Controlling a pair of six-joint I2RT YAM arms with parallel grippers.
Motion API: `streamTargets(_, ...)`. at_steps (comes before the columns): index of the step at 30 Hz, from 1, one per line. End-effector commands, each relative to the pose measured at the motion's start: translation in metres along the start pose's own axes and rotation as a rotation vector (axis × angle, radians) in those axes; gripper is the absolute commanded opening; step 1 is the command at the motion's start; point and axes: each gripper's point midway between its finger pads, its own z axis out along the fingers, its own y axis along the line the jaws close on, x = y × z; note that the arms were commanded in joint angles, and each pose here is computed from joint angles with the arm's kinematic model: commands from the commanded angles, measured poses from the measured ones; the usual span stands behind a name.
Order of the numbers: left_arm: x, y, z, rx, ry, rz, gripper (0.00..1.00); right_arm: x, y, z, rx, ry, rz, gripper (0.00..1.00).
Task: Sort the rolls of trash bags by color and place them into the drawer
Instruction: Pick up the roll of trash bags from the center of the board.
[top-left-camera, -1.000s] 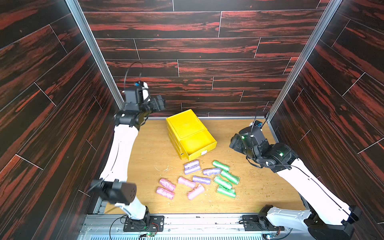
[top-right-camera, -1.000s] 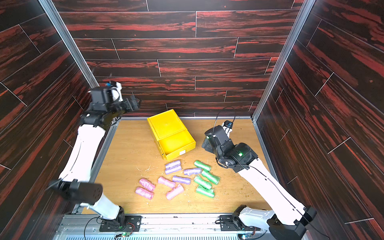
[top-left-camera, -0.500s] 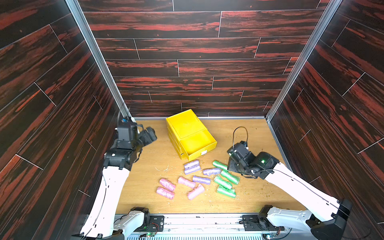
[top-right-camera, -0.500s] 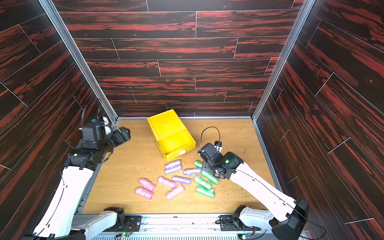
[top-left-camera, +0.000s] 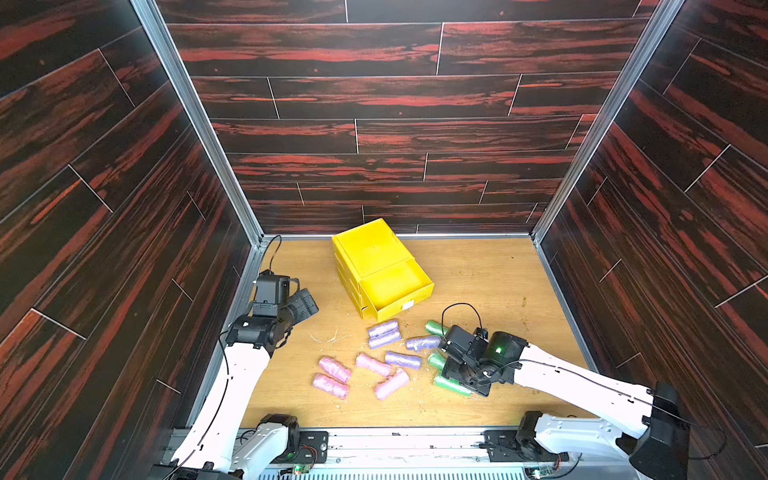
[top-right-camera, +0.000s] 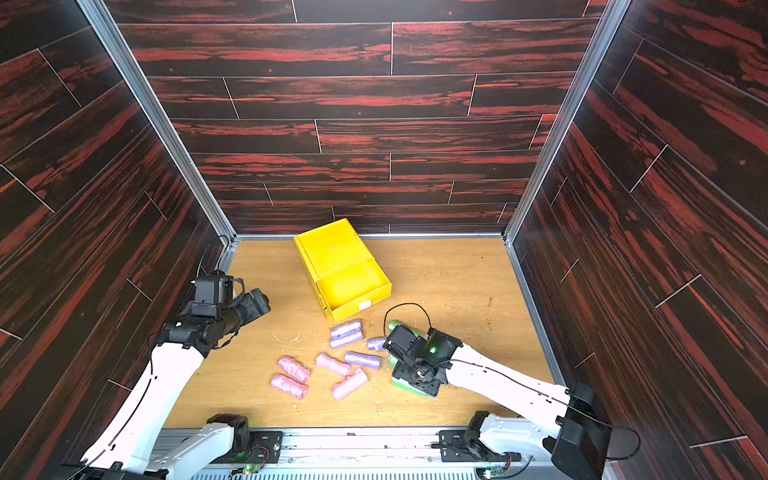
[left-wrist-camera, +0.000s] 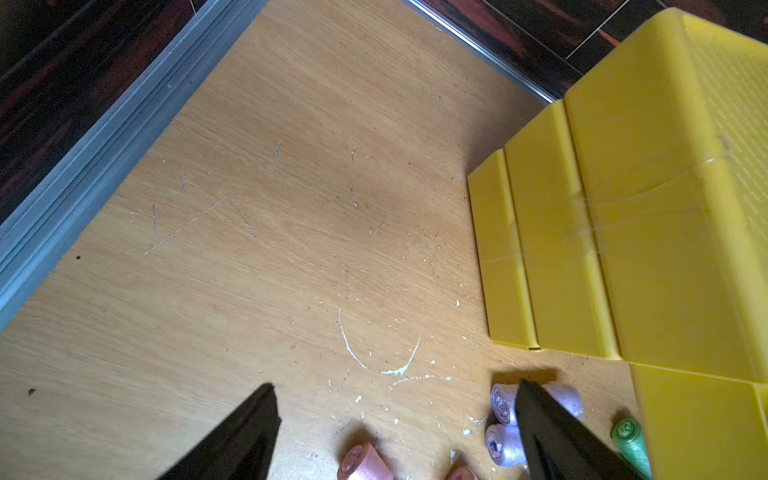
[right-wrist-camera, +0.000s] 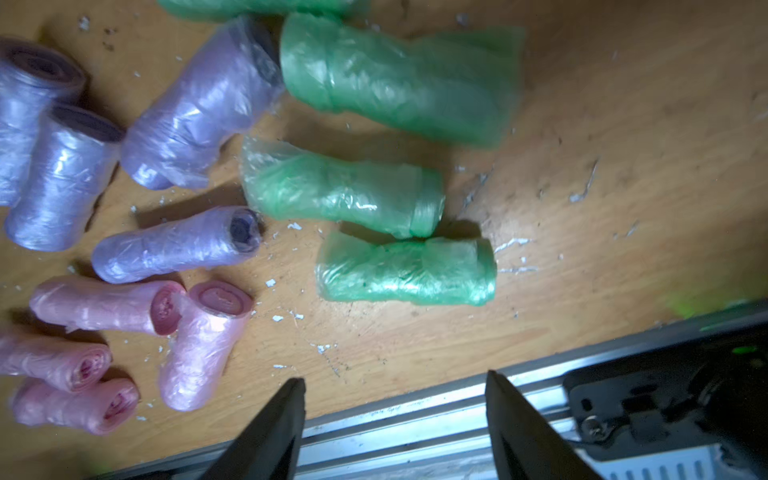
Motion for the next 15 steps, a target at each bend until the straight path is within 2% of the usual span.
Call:
streamTargets(1, -0.006, 0.000, 0.002, -0.005, -0.030, -0.006, 0.93, 0.023, 0.021, 0.001, -0.055, 0.122, 0.264, 0.74)
streamTargets(4, -0.008, -0.001, 0.003, -0.007, -0.031, -0.006, 0.93, 0.025, 0.028, 0.000, -0.029, 0.142, 0.343, 0.76)
streamTargets(8, -0.011, -0.003, 0.003, -0.002, -0.037, -0.002, 0.93, 0.028, 0.018, 0.001, 0.035, 0.144, 0.440, 0.76)
streamTargets(15, -0.013, -0.004, 0.002, 0.007, -0.049, 0.010, 0.93, 0.027, 0.007, 0.017, -0.026, 0.143, 0.636, 0.76)
